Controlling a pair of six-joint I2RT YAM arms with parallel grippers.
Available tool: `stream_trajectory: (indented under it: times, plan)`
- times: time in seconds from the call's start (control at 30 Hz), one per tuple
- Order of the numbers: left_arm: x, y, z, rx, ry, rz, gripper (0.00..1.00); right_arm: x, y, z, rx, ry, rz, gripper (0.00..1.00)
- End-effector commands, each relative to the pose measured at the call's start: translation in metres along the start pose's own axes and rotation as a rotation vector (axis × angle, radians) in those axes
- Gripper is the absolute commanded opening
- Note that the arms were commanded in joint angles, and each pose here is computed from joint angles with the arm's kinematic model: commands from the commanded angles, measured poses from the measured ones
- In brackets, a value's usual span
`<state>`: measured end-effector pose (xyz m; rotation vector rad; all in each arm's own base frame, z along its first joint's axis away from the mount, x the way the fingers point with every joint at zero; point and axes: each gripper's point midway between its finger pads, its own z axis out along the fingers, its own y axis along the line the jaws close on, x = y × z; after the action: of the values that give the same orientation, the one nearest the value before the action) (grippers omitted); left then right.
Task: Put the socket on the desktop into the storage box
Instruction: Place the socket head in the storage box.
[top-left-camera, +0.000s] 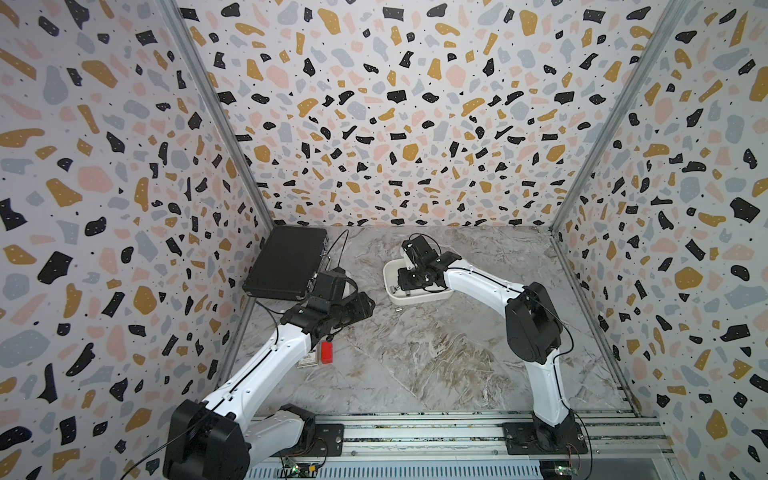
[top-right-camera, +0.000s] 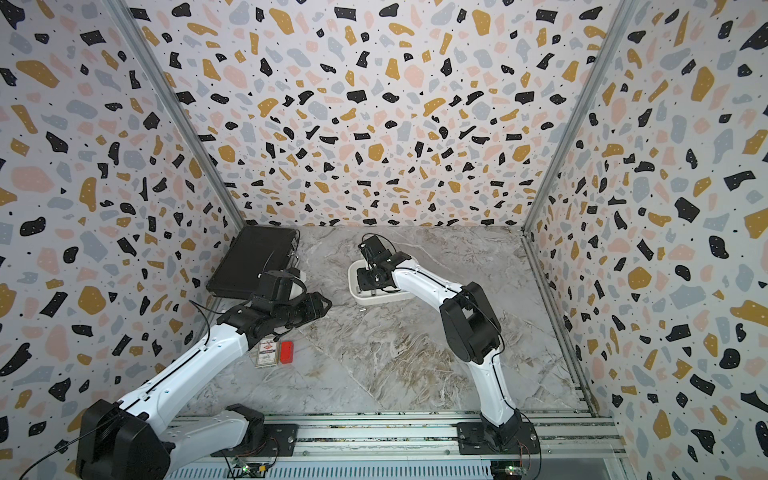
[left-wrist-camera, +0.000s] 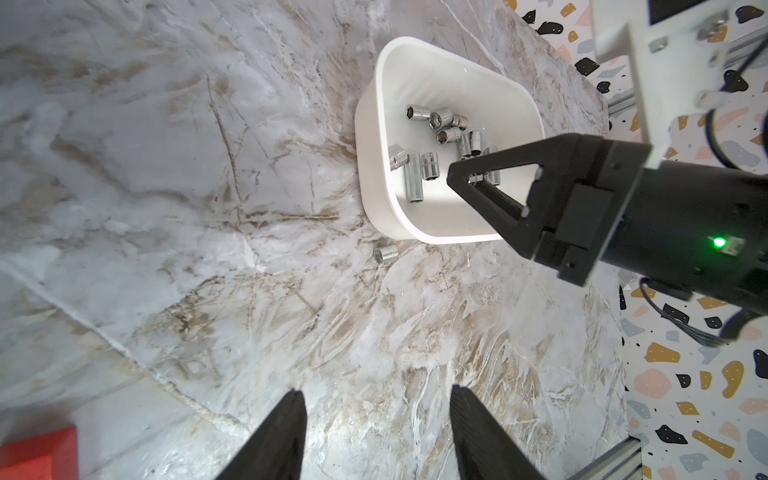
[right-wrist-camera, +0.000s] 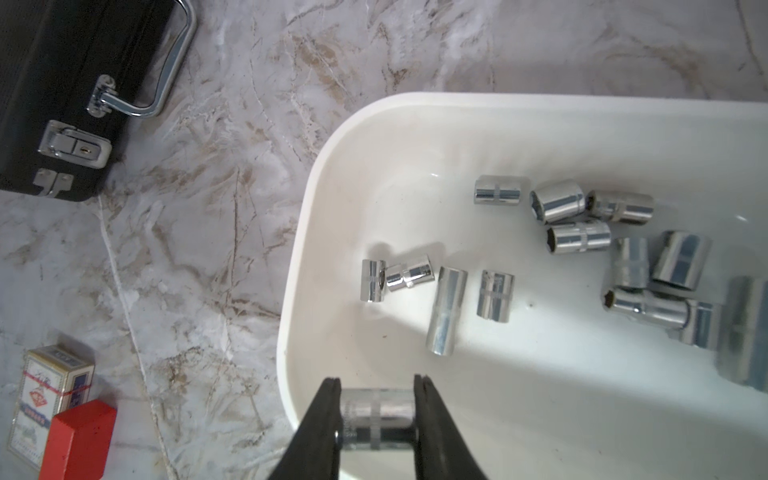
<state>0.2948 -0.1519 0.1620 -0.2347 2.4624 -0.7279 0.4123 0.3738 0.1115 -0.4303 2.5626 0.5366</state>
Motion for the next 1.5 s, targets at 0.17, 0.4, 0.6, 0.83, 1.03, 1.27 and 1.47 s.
stream_trajectory:
  times: [0.17, 0.4, 0.6, 0.83, 1.03, 1.27, 1.47]
  plan:
    - [0.009, 0.010, -0.003, -0.007, -0.003, -0.013, 0.59, -0.020, -0.002, 0.005, -0.019, 0.022, 0.020, 0.27]
    - [0.019, 0.017, -0.002, -0.018, 0.015, -0.026, 0.59, -0.025, -0.008, 0.019, -0.019, 0.034, 0.038, 0.27]
    - [0.021, 0.018, -0.002, -0.021, 0.019, -0.026, 0.59, -0.027, -0.009, 0.028, -0.025, 0.043, 0.038, 0.28]
    - [0.020, 0.017, -0.003, -0.021, 0.018, -0.023, 0.59, -0.031, -0.007, 0.030, -0.029, 0.039, 0.038, 0.29]
    - [0.019, 0.017, -0.003, -0.021, 0.018, -0.025, 0.59, -0.034, -0.005, 0.028, -0.033, 0.040, 0.032, 0.42]
    - [0.018, 0.016, -0.003, -0.018, 0.018, -0.024, 0.59, -0.037, -0.004, 0.014, -0.028, 0.025, 0.020, 0.44]
    - [0.016, 0.015, -0.003, -0.023, 0.017, -0.010, 0.59, -0.038, -0.001, -0.011, -0.041, -0.018, 0.007, 0.44]
